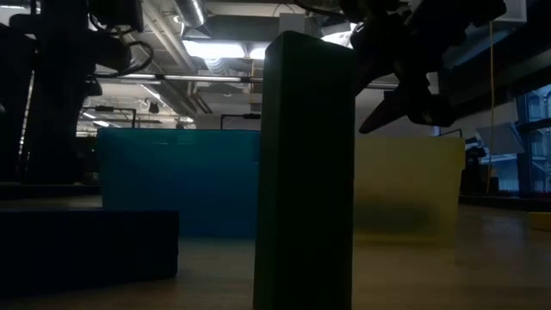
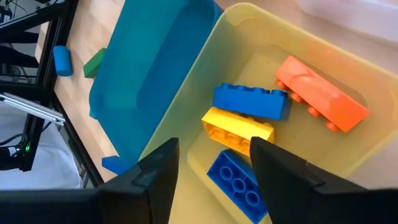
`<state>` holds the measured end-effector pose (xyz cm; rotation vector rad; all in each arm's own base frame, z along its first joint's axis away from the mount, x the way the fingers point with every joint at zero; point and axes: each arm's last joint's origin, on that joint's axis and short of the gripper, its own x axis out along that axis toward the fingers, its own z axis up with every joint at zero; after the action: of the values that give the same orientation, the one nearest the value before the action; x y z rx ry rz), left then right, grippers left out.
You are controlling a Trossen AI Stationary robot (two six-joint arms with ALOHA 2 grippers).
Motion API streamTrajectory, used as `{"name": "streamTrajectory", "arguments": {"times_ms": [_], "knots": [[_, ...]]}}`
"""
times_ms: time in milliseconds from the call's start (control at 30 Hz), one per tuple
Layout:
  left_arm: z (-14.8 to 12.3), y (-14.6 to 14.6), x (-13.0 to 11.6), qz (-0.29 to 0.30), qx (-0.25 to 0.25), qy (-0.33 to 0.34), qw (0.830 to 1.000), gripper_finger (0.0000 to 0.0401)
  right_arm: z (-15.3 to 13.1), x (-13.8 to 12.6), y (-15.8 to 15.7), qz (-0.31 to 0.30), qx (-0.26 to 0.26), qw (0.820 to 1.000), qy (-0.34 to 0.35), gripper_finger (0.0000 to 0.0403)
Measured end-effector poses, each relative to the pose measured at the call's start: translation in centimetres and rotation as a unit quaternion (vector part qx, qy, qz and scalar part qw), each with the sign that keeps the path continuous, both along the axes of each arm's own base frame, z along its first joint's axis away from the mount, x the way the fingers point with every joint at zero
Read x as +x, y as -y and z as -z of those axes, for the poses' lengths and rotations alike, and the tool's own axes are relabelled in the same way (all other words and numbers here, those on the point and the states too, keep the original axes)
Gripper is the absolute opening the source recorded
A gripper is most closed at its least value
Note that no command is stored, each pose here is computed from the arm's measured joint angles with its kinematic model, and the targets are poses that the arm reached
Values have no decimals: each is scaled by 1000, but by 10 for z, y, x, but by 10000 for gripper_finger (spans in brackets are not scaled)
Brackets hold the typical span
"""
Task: Sort blocks by size
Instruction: Put the light green cylindrical block into the orange bin
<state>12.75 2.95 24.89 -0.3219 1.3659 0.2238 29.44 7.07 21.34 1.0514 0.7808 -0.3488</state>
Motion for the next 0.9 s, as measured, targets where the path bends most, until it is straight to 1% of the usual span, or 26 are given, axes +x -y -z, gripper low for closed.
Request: {"name": "streamTrajectory", "arguments": {"times_ms": [267,500,567,667,800,900], "knots": [[13,4,3,18,-26,-115,993,203,0,0,0,-7,-7,1000,1,200],[27,11,19,66,-34,-175,982,212,0,0,0,-11,-10,1000,1,200],[32,14,23,81,-41,-197,976,212,0,0,0,-11,-10,1000,1,200],[40,21,30,102,-64,-226,967,212,0,0,0,-18,-17,1000,2,200],[50,30,35,124,-77,-282,948,212,0,0,0,-28,-27,999,3,200],[56,37,38,138,-85,-309,937,212,0,0,0,-29,-27,999,3,200]]}}
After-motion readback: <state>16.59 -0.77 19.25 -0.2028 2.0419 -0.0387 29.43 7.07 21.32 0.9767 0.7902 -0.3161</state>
